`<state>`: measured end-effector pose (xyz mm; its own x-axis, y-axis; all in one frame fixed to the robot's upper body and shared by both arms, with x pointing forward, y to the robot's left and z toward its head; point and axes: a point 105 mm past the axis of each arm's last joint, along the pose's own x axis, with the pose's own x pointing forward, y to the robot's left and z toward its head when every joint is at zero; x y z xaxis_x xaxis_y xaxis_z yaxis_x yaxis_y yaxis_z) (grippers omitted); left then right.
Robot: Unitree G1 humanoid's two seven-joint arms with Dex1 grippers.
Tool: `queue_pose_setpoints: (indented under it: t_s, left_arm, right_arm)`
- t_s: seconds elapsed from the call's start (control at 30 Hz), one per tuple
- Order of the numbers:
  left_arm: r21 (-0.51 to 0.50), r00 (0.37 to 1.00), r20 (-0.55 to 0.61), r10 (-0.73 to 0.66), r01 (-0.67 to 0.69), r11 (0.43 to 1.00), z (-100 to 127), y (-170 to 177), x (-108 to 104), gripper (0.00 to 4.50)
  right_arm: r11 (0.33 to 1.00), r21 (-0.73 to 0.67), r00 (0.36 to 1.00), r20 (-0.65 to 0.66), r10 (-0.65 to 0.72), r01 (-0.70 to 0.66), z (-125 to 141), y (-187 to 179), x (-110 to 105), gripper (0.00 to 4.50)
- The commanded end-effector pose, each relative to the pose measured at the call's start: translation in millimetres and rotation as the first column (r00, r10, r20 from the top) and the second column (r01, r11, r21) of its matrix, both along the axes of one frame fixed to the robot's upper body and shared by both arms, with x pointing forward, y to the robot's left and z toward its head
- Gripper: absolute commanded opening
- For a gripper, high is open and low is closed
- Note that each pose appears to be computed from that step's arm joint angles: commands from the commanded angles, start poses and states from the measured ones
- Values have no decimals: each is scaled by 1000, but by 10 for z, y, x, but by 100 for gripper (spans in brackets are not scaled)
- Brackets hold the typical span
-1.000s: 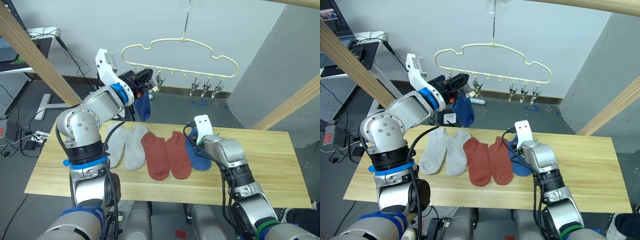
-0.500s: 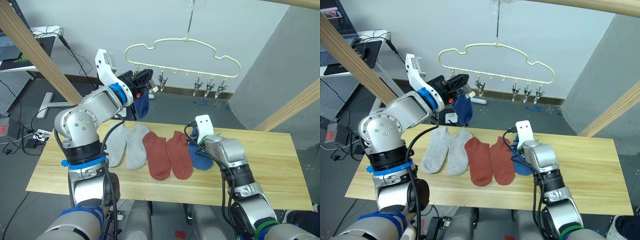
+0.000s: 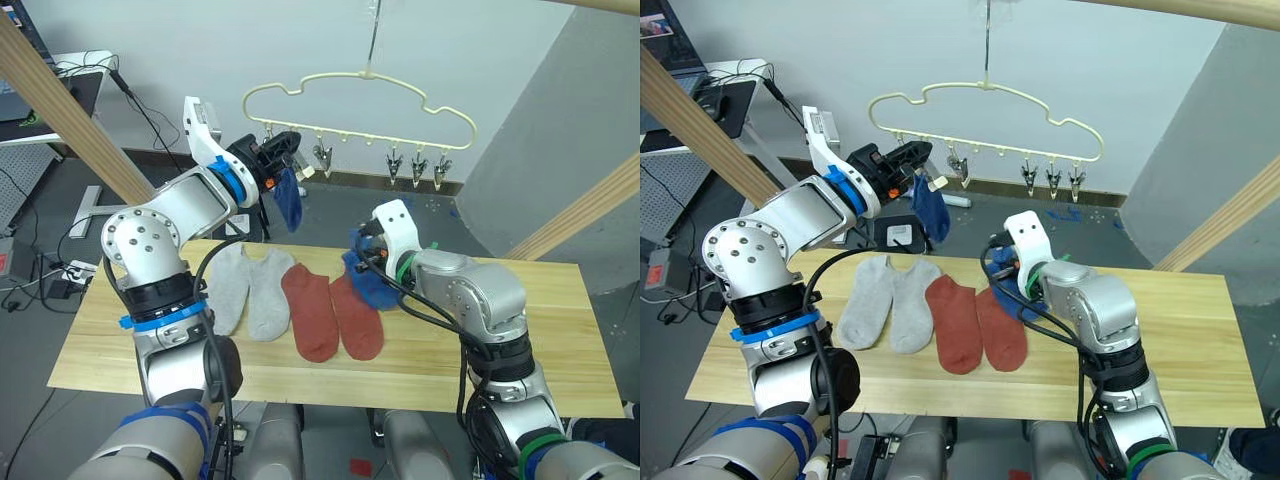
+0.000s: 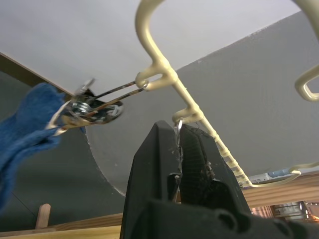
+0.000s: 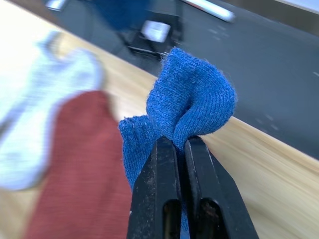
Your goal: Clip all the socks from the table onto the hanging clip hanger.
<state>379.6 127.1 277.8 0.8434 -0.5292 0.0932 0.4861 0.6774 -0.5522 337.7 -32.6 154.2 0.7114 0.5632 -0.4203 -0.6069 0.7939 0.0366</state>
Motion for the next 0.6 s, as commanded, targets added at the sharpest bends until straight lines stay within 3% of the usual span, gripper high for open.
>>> queue_pose_setpoints:
  t_s: [0.03, 0.6]
  left_arm:
    - [-6, 999, 46, -8, 8, 1000, 121, -1, -38, 10]
    - [1, 999, 38, -4, 4, 1000, 84, 12, -35, 10]
  right_arm:
    - [993, 60, 991, 94, 98, -104, 349, 205, -111, 2]
    - [972, 143, 966, 204, 156, -187, 833, 461, -93, 2]
